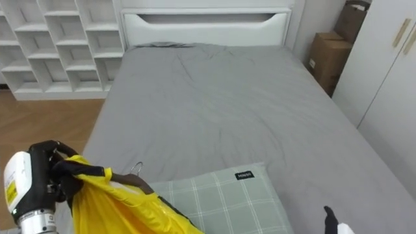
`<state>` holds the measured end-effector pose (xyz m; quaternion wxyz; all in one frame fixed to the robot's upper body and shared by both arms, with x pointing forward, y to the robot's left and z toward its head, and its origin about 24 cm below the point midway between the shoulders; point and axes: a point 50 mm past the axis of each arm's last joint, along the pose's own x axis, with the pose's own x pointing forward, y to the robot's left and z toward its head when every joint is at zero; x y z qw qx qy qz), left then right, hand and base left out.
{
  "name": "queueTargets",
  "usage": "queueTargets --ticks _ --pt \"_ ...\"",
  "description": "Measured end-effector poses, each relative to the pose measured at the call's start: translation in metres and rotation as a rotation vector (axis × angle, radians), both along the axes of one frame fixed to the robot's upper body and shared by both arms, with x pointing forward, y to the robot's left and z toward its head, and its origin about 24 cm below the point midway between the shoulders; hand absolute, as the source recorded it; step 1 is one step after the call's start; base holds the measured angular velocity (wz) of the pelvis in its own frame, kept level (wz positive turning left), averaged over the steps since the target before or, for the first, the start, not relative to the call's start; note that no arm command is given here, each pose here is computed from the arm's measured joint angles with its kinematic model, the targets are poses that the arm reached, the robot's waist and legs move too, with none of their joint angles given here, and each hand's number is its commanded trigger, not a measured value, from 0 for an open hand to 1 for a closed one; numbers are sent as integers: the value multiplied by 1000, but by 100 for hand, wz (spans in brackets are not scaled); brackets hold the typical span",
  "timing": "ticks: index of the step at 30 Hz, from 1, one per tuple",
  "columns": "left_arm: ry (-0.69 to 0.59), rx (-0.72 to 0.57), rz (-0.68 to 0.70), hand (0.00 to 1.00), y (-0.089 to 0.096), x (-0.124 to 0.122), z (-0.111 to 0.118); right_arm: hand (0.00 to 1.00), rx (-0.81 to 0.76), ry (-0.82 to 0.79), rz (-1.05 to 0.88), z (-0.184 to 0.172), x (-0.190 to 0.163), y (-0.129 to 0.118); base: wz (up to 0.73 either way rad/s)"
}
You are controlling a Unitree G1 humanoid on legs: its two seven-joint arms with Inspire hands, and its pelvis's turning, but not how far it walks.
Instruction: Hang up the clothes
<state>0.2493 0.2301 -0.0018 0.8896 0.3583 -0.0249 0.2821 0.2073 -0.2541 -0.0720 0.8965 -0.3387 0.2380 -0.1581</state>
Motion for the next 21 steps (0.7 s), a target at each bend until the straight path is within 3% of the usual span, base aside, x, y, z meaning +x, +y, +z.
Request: queueTargets --ticks 8,14,21 --pt "9 20 -24 100 -4 4 6 0 12 -139 63 24 17 16 1" --pt "-83 110 -98 100 -17 11 31 0 39 -299 153 58 33 34 0" --pt "-149 216 -158 100 -27 15 51 0 90 -308 225 63 37 47 1"
